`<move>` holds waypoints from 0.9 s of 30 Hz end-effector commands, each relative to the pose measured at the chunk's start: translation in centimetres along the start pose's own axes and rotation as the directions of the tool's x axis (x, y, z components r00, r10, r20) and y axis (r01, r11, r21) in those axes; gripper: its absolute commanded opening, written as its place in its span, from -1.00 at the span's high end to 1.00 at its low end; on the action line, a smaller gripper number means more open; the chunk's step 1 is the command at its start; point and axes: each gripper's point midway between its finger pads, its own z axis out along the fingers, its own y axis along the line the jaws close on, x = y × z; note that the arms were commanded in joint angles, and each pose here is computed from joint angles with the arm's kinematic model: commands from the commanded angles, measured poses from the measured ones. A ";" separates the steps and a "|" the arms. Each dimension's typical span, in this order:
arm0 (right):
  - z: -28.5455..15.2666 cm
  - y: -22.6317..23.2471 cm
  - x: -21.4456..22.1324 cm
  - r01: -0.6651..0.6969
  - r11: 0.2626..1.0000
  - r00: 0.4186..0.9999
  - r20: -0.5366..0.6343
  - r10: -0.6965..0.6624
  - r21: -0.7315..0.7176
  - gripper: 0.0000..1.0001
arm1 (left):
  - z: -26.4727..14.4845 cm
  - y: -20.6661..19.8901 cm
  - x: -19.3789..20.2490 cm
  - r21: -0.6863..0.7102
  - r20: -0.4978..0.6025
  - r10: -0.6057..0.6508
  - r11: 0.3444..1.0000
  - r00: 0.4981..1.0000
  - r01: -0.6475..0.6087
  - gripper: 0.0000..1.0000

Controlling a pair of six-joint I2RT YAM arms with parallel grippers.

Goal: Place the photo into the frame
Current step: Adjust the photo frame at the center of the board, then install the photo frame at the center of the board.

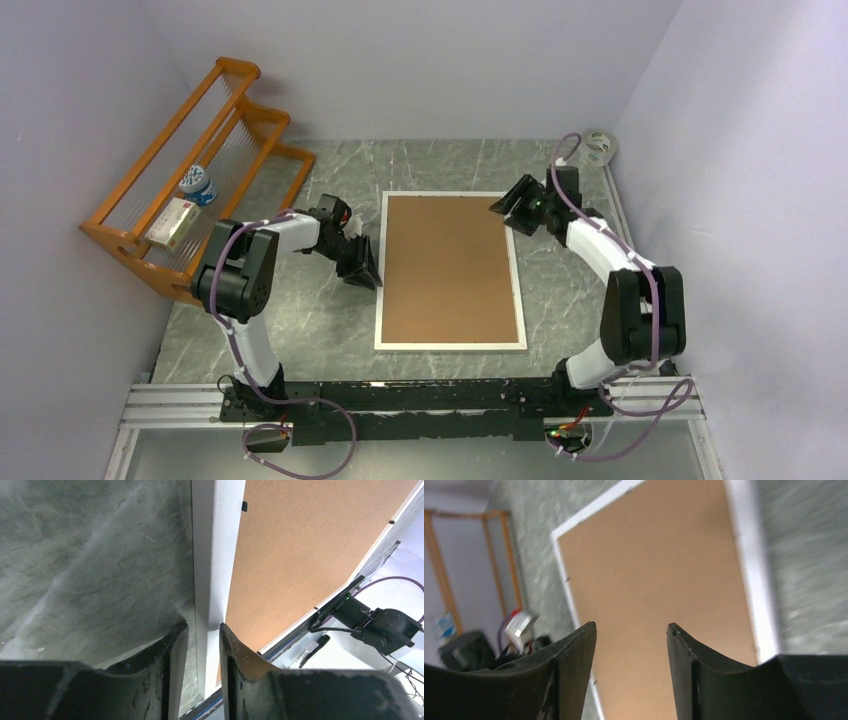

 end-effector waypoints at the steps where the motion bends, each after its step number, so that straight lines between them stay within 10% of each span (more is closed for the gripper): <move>1: -1.4 5.8 6.7 -0.018 0.973 0.988 -0.154 -0.018 -0.232 -0.05 | -1.1 -1.2 -0.9 0.007 0.073 0.006 1.000 0.997 -0.006 0.26; 13: 0.2 15.1 23.3 -0.088 0.889 0.884 -0.447 -0.139 -0.450 0.60 | 0.5 0.1 0.2 0.009 0.077 -0.147 0.989 0.986 0.147 0.55; 27: 2.9 15.1 29.1 -0.127 0.901 0.829 -0.543 -0.133 -0.415 1.00 | 1.8 2.1 2.3 -0.041 0.005 -0.199 0.979 0.980 0.199 0.83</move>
